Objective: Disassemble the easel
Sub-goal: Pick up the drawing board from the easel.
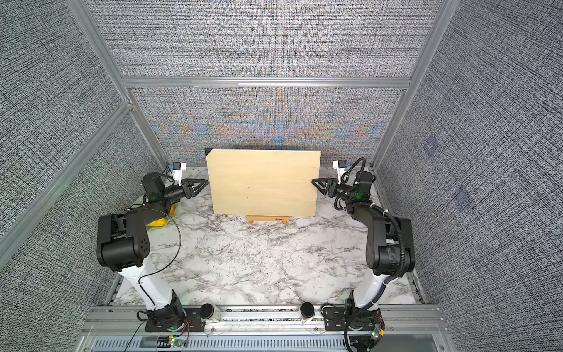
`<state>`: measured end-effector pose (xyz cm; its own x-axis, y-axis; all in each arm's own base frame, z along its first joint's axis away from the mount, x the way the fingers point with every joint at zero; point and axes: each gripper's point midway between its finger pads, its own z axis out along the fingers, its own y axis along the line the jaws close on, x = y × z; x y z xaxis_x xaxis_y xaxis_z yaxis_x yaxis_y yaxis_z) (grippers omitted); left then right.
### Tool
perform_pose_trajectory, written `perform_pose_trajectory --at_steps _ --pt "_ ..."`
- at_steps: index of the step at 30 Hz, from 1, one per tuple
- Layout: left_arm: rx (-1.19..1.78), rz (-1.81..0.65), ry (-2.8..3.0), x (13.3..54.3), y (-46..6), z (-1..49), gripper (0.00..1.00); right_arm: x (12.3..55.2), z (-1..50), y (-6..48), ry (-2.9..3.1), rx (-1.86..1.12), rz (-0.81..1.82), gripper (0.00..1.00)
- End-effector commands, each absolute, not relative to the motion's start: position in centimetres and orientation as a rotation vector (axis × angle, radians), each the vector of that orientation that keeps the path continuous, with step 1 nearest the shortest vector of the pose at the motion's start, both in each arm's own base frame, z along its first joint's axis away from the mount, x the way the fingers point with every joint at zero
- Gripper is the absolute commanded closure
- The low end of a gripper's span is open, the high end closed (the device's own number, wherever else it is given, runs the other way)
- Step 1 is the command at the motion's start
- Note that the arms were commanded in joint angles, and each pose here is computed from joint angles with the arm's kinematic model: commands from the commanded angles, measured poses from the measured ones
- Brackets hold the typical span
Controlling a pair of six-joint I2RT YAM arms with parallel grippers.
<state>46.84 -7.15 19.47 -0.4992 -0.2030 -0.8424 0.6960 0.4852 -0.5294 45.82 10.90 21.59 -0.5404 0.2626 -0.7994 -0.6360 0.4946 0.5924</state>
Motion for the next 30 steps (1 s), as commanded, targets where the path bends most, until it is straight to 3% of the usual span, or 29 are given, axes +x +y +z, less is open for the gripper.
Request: perform_pose_trajectory --at_steps 1,30 --pt "0.457 -1.169 1.752 46.7 -7.3 19.8 0.52 45.2 21.7 11.4 1.791 -0.372 1.209 0.38" --pt "0.561 -1.228 1.76 47.8 -9.4 19.4 0.48 45.7 22.0 12.8 1.76 -0.419 1.277 0.5"
